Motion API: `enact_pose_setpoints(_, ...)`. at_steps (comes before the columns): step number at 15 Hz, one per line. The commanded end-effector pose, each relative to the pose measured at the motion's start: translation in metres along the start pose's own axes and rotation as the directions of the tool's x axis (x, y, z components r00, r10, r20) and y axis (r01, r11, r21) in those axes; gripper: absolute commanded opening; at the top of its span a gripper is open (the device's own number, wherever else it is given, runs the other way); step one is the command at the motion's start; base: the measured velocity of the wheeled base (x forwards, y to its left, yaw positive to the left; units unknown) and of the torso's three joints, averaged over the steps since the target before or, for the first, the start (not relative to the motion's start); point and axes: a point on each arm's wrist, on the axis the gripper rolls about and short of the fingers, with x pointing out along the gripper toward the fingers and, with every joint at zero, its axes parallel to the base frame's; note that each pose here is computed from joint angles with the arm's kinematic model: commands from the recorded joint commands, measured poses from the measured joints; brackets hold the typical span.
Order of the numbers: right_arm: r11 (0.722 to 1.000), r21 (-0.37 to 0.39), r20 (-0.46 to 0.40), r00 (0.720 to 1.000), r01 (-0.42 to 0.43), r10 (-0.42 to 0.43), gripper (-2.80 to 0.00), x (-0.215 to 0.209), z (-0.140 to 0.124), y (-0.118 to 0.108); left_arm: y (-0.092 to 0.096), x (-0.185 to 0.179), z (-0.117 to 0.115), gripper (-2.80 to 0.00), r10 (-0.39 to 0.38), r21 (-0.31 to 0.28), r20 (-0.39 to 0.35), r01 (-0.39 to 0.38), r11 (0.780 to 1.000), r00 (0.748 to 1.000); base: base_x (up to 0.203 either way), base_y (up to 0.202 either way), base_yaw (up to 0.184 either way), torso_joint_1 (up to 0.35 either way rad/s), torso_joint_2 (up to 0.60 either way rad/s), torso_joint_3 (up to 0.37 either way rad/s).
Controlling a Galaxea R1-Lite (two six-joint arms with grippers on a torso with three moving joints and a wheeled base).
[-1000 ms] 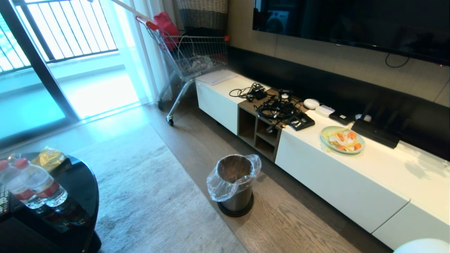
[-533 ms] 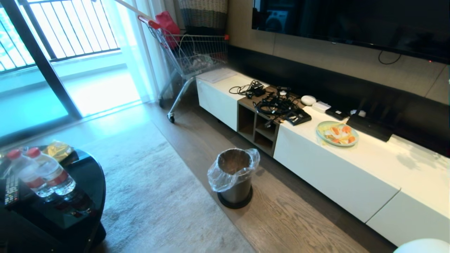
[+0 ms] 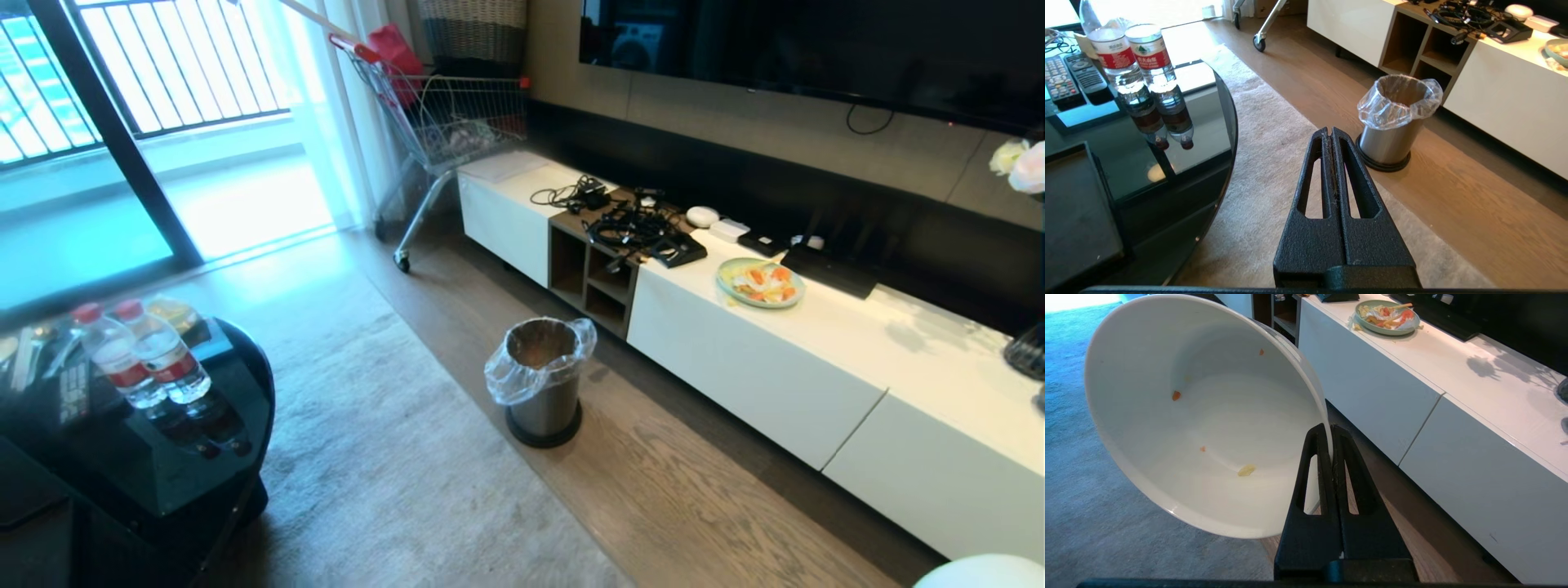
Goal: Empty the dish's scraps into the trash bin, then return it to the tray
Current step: Put the bowl back to the table
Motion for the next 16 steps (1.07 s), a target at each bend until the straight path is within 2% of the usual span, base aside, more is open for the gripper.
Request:
enact_pose_setpoints(1,1.0,-0.001,-0.001,1.0,-0.001,0.001,-2.8,0.0001,0.0,0.0,0.0,0.0,0.0001,-2.8,0.0,-0.001,0.001,0.0,1.0,1.0,-0.178,0.0,-0.002,-0.002,0.0,-0.002)
enact_pose_setpoints(16,1.0,0.004,-0.003,1.0,-0.001,0.001,-2.8,0.0001,-0.0001,0.0,0.0,0.0,0.0001,-2.8,0.0,-0.001,0.001,0.0,1.0,1.0,-0.008,0.0,0.0,0.0,0.0,0.0)
